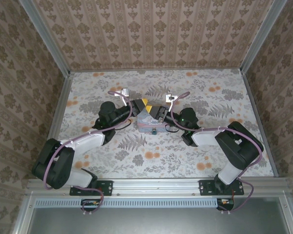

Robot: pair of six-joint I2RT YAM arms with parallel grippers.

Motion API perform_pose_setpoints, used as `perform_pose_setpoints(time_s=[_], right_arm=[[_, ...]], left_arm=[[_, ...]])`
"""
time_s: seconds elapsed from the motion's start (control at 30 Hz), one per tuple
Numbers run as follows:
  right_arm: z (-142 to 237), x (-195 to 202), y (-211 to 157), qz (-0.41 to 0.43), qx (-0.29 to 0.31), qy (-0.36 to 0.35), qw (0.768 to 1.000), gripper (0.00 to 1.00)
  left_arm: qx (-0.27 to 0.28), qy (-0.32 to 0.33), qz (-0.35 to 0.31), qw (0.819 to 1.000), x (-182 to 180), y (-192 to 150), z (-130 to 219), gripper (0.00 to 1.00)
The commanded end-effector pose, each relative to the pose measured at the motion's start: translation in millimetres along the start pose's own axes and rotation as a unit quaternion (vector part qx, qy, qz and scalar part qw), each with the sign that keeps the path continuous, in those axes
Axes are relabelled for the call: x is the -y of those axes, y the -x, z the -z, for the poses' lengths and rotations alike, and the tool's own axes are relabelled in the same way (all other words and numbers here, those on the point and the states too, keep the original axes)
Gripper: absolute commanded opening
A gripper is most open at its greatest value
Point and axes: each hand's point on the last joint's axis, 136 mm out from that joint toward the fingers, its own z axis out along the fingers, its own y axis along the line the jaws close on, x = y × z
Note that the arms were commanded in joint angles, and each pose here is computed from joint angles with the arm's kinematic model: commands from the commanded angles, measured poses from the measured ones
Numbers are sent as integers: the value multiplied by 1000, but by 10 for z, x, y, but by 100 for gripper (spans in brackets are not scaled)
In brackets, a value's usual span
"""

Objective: Unlock a padlock with a key

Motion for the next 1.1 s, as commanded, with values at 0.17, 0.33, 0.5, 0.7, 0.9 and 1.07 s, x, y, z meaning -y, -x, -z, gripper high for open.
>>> perform_pose_setpoints(time_s=[0.17, 0.33, 0.5, 0.7, 0.9, 1.07], right_arm=[[-74, -183, 39, 10, -1, 38, 999, 23], [-82, -184, 48, 10, -1, 38, 999, 22], [-102, -196, 46, 10, -4, 42, 999, 22], [-118, -207, 37, 10, -9, 46, 999, 11], [-100, -193, 33, 8, -8, 43, 999, 0], [54, -87, 72, 1, 11, 17, 1000, 0]], left_arm=[[2, -17, 2, 1000, 70, 23, -30, 0], [-3, -20, 1, 1000, 86, 6, -44, 0], [-9, -22, 2, 1000, 95, -15, -60, 0], [-16, -20, 4, 1000, 86, -38, -71, 0], [-21, -15, 10, 1000, 67, -39, -90, 0], [24, -3, 42, 999, -10, 211, 80, 38]])
